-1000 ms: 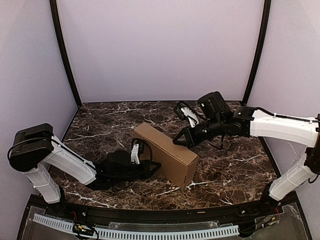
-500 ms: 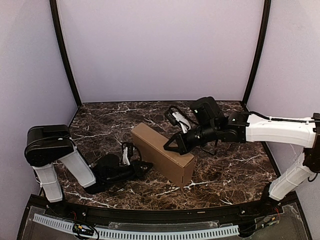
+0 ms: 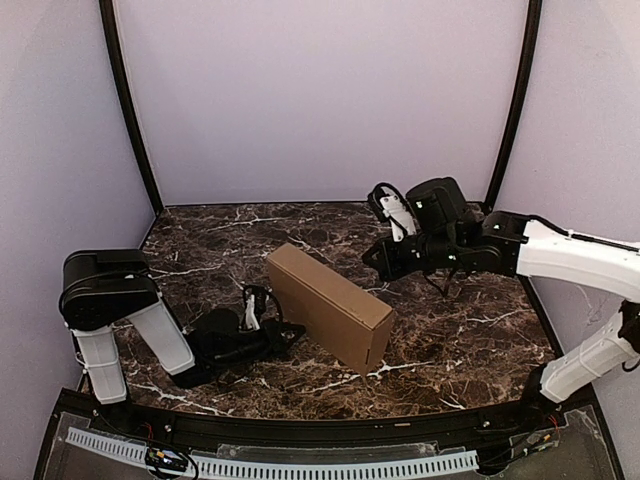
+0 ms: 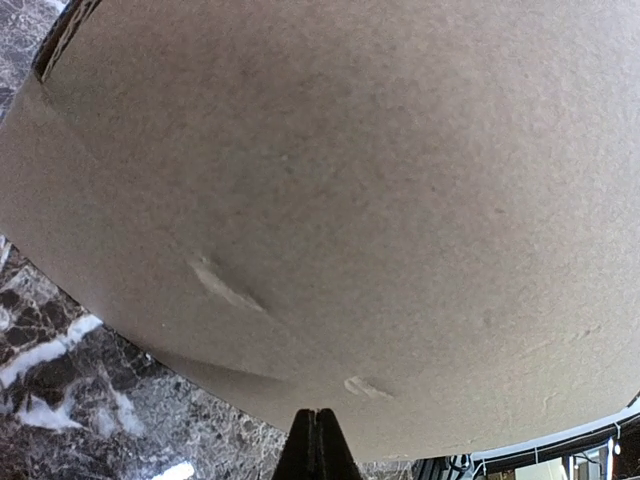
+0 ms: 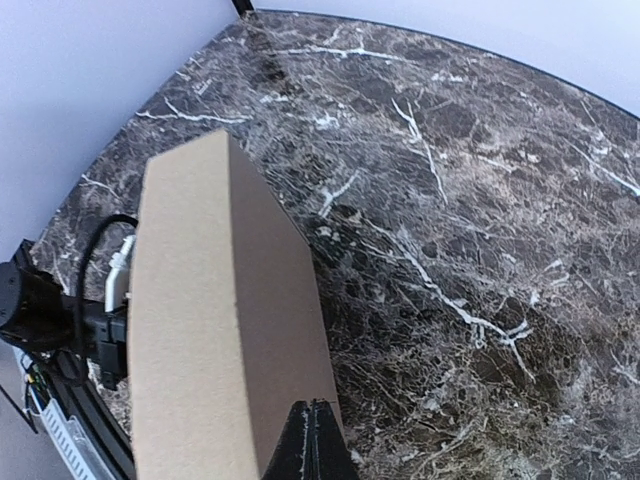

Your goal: Fold the paper box

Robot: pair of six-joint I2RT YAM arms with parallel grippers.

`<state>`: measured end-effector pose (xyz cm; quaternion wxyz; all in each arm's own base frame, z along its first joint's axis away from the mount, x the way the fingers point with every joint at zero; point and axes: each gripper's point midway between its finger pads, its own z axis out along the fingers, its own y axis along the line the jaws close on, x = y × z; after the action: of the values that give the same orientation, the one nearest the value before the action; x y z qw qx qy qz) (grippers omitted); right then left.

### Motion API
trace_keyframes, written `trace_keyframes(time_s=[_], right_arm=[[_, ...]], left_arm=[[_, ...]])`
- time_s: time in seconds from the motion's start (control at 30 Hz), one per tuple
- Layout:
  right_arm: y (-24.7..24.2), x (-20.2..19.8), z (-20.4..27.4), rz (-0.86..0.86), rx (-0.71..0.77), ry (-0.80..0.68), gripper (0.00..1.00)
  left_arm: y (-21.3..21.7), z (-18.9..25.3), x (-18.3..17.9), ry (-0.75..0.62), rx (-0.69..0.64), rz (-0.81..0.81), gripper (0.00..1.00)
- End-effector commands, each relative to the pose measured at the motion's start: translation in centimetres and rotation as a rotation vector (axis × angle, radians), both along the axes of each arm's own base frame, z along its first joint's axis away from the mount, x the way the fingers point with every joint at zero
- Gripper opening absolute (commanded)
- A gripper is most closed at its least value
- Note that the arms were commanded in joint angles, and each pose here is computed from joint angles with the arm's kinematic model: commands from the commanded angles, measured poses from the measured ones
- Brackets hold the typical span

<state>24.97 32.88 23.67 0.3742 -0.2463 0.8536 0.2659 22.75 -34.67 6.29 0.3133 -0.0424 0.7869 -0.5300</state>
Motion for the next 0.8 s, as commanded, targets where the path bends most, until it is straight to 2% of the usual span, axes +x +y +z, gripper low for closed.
trace_keyframes(time_s=[0.0, 0.13, 0.33, 0.57, 0.77], right_arm=[[0.5, 0.1, -4.1, 0.015, -0.08, 0.087, 0.0], [2.5, -0.8, -5.1, 0.103, -0.053, 0.148, 0.0], [5.0, -2.4, -4.7, 0.19, -0.034, 0.153, 0.0], [6.7, -4.4, -4.4, 0.241, -0.004, 0.167, 0.0], [6.0, -4.3, -5.4, 0.2, -0.041, 0.166, 0.0]], left_arm=[[-0.6, 0.1, 0.1, 0.017, -0.02, -0.022, 0.01], [-1.2, 0.0, 0.5, 0.031, -0.017, -0.035, 0.01], [-2.1, 0.0, 1.2, 0.048, -0.003, -0.055, 0.01], [-4.0, 1.1, 3.1, 0.028, -0.028, -0.092, 0.01], [-4.3, 0.8, 4.2, 0.059, -0.017, -0.099, 0.01]])
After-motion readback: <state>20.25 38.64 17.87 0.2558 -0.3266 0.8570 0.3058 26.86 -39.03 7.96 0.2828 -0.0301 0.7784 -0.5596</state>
